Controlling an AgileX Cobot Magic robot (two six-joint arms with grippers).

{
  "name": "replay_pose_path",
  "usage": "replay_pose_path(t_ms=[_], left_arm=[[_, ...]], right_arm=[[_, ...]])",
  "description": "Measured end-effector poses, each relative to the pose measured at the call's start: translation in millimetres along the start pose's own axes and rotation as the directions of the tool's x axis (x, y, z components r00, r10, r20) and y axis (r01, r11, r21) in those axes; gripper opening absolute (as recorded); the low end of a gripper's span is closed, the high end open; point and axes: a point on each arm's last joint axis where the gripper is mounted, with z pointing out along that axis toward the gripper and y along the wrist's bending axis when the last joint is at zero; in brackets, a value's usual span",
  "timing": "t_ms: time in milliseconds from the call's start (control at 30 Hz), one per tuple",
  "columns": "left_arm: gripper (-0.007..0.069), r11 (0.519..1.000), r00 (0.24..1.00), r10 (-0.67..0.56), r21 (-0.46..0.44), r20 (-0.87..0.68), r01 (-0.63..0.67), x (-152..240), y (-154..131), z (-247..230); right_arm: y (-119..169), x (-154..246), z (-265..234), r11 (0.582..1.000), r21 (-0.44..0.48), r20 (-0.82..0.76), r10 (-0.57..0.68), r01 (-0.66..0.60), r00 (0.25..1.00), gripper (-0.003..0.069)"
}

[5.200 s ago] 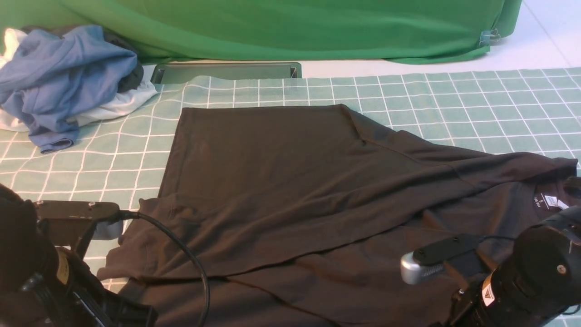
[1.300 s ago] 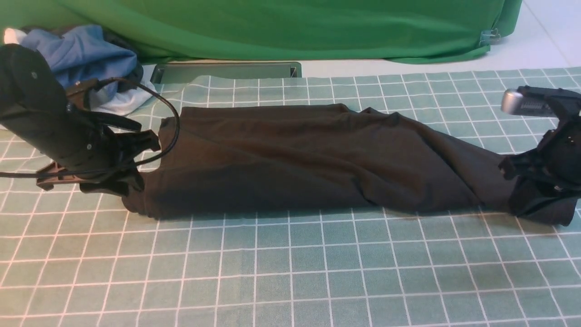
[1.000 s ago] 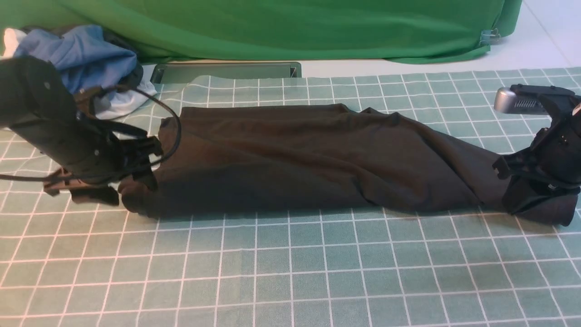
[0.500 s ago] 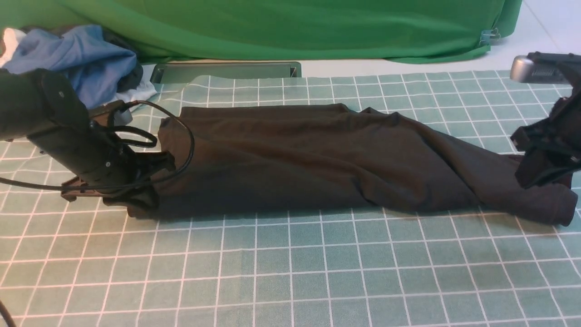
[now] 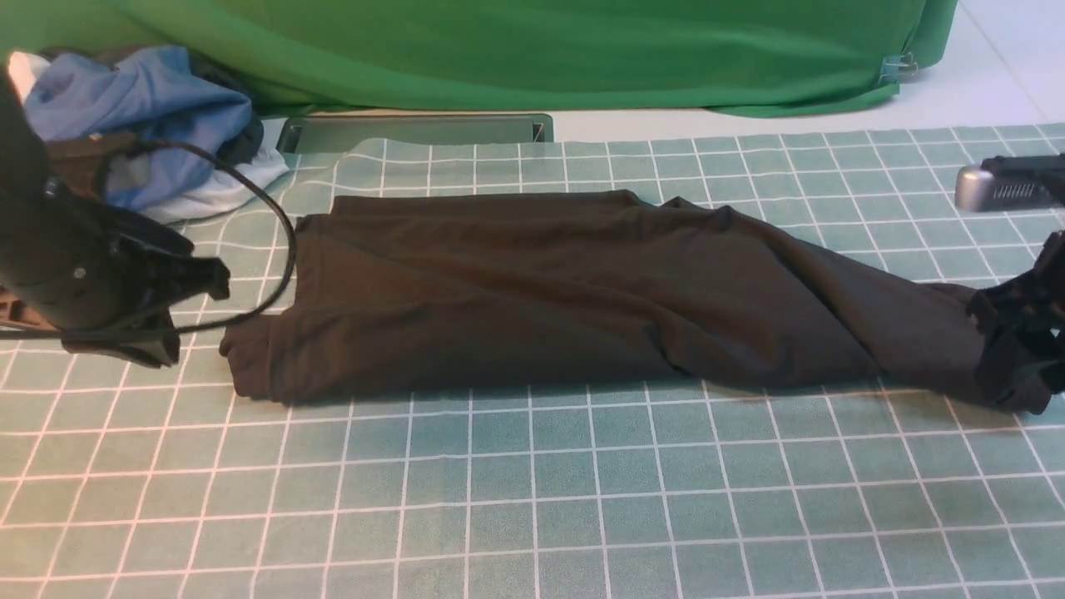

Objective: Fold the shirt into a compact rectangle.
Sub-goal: 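Pull the folded dark garment lengthwise by its ends to straighten it flat on the table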

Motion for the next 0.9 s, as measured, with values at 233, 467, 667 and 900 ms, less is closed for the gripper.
replay_pose_path(t_ms=[233, 467, 667, 900], left_arm=[[0.0013, 0.987, 0.998, -0.058, 0.151, -0.028, 0.061, 4, -15, 8], [0.0013, 0.982, 0.999, -0.009, 0.188, -0.052, 0.018, 3, -56, 41], [0.0013, 0.992, 0.994, 0.026, 0.125, -0.107, -0.013, -13, -79, 78], [0.0013, 0.995, 0.984, -0.001, 0.097, -0.178, 0.019, -25, -79, 110]], right_arm=[[-24, -11, 2, 0.984, 0.128, 0.132, 0.107, -0.124, 0.986, 0.0501], [-47, -23, 31, 0.973, 0.125, 0.113, 0.180, -0.193, 0.977, 0.0503], [-50, -32, 47, 0.975, 0.076, 0.121, 0.199, -0.209, 0.973, 0.0479], [-45, -38, 59, 0.985, 0.002, 0.115, 0.173, -0.174, 0.978, 0.0141]])
